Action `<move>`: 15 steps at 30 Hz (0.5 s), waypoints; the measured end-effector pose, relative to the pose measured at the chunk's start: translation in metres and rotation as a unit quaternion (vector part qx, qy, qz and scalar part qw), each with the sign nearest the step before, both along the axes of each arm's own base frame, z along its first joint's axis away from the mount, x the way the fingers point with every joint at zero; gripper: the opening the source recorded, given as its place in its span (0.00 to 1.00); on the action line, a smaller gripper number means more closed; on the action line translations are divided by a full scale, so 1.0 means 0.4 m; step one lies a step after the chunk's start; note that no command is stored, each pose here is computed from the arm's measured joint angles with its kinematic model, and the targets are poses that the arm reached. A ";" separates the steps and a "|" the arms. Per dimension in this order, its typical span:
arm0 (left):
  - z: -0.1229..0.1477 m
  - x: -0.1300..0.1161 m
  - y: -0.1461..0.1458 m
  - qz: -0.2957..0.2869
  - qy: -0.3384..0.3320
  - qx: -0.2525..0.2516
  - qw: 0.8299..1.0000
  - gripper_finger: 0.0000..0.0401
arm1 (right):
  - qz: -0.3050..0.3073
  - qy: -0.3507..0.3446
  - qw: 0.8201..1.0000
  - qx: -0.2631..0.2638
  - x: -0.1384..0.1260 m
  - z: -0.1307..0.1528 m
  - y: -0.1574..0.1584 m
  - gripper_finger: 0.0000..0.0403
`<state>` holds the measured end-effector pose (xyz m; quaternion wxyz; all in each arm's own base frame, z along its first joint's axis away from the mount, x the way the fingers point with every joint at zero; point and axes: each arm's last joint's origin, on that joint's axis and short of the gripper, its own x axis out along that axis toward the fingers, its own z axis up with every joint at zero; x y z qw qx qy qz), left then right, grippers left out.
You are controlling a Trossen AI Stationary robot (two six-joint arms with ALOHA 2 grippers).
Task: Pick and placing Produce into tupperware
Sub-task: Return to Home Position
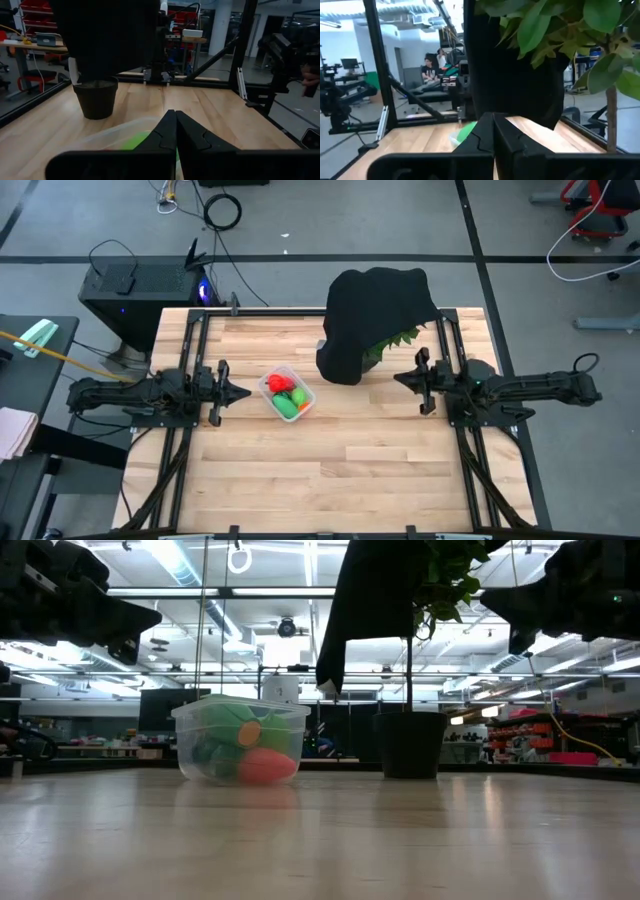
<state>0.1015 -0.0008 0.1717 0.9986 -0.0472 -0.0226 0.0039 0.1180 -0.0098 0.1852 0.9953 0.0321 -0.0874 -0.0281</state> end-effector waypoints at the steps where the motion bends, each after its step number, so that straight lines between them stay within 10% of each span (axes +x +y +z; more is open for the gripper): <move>1: 0.000 0.000 0.000 0.000 0.000 0.000 1.000 0.01 | 0.003 0.002 1.000 0.000 -0.002 -0.001 0.001 0.00; 15: 0.002 0.000 0.001 0.003 -0.001 0.000 1.000 0.03 | 0.051 0.037 0.998 -0.016 -0.030 -0.019 0.010 0.00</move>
